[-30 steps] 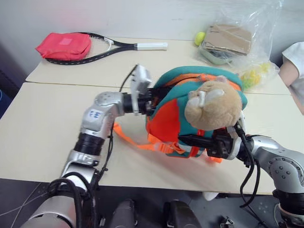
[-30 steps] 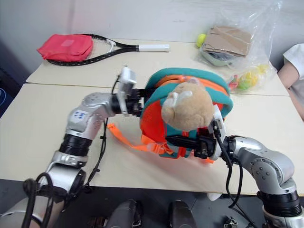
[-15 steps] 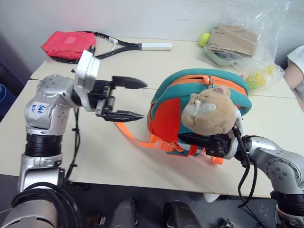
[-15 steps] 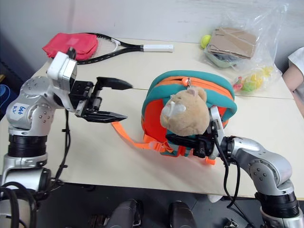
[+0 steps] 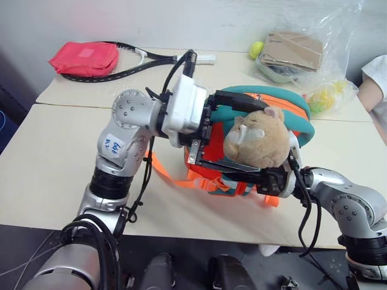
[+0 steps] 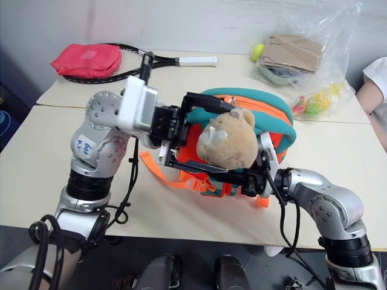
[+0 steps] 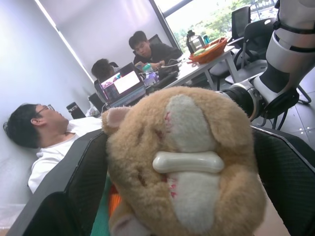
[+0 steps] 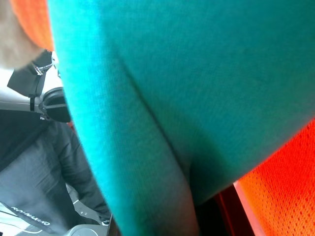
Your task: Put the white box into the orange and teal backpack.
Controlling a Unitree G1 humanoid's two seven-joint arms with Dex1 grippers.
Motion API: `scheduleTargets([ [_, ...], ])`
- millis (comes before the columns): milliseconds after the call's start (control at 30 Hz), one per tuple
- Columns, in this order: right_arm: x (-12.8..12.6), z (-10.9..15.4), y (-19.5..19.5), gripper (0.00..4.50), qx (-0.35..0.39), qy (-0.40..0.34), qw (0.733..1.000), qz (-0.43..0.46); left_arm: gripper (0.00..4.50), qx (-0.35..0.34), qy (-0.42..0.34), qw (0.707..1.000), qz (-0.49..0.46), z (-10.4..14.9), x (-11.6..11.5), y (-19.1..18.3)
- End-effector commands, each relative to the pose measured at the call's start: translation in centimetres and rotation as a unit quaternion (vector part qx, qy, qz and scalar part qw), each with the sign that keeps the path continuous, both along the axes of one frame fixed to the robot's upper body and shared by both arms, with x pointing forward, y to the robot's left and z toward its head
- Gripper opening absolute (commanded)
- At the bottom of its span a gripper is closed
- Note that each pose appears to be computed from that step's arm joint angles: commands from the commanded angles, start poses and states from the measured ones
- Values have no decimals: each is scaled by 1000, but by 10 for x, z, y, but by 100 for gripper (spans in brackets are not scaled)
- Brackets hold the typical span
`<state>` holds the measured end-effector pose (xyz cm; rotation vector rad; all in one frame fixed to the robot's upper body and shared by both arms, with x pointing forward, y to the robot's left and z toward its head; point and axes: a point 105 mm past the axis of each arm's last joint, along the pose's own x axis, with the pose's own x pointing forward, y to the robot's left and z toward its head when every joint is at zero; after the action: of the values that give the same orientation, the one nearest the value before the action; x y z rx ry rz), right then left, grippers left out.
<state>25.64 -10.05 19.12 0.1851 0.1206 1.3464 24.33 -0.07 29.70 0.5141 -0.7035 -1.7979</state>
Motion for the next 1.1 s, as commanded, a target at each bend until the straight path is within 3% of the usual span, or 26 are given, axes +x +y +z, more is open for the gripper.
scheduleTargets([
  [33,-3,4,6,0,7,-9,1000,16,430,-3,-27,1000,-6,-2,-3,-6],
  [100,-2,4,7,0,10,-10,1000,14,399,-1,-31,1000,2,-3,-1,-4],
  [333,-2,3,9,0,16,-14,1000,6,202,1,-60,994,87,4,32,22],
  [433,-2,3,10,0,19,-14,1000,1,137,-33,-41,989,136,16,48,41],
  [633,-2,0,8,0,23,-12,1000,-13,137,-101,41,974,197,42,63,80],
  [767,-2,0,7,0,35,-15,999,-26,137,-158,131,949,240,52,78,114],
  [933,-2,1,7,0,48,-19,998,-38,137,-220,234,912,254,51,88,148],
  [1100,0,3,6,0,64,-23,996,-50,137,-200,303,886,288,18,98,170],
])
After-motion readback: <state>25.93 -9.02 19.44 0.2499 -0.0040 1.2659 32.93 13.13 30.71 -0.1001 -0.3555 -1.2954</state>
